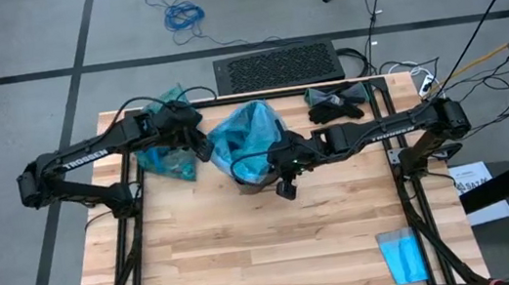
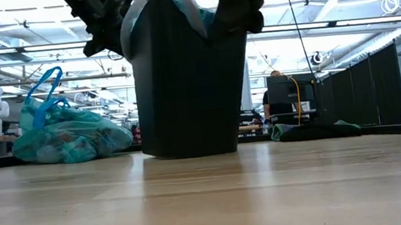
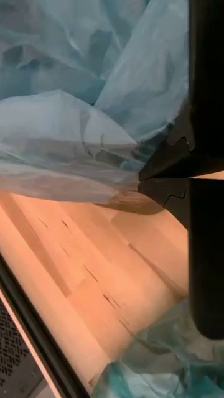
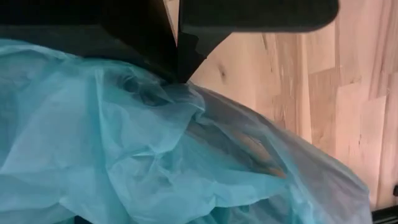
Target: Place trash/remove bag and relplace
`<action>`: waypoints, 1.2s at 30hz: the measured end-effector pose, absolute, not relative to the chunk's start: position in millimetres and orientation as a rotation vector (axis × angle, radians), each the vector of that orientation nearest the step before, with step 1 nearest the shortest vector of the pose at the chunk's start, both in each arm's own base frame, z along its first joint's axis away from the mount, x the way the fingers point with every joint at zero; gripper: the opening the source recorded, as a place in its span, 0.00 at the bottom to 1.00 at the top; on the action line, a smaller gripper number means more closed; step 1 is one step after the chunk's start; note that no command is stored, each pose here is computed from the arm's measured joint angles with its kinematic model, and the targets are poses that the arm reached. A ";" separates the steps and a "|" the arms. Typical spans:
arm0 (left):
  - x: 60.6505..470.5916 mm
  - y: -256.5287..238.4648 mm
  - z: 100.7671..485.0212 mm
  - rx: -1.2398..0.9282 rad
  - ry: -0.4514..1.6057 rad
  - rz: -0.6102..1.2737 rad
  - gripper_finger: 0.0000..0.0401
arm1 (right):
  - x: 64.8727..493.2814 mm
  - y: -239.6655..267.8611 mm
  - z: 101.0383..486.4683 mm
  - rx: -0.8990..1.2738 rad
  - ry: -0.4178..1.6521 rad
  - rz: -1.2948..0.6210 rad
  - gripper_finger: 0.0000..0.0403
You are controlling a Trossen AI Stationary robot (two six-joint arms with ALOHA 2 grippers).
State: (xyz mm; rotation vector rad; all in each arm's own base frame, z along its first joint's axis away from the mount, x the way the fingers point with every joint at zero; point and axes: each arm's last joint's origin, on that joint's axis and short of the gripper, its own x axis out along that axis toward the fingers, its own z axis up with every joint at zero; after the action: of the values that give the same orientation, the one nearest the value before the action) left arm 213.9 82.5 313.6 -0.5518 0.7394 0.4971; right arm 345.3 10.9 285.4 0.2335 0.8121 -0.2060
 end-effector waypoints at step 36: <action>165.1 35.5 351.4 -0.467 0.546 0.561 0.00 | 337.6 7.6 291.4 0.254 0.816 -0.201 0.00</action>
State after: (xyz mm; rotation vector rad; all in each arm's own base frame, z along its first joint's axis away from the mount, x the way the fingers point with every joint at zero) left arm 165.1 35.5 351.4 -0.4669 0.5462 0.5606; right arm 337.6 7.6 291.4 0.2542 0.8164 -0.2005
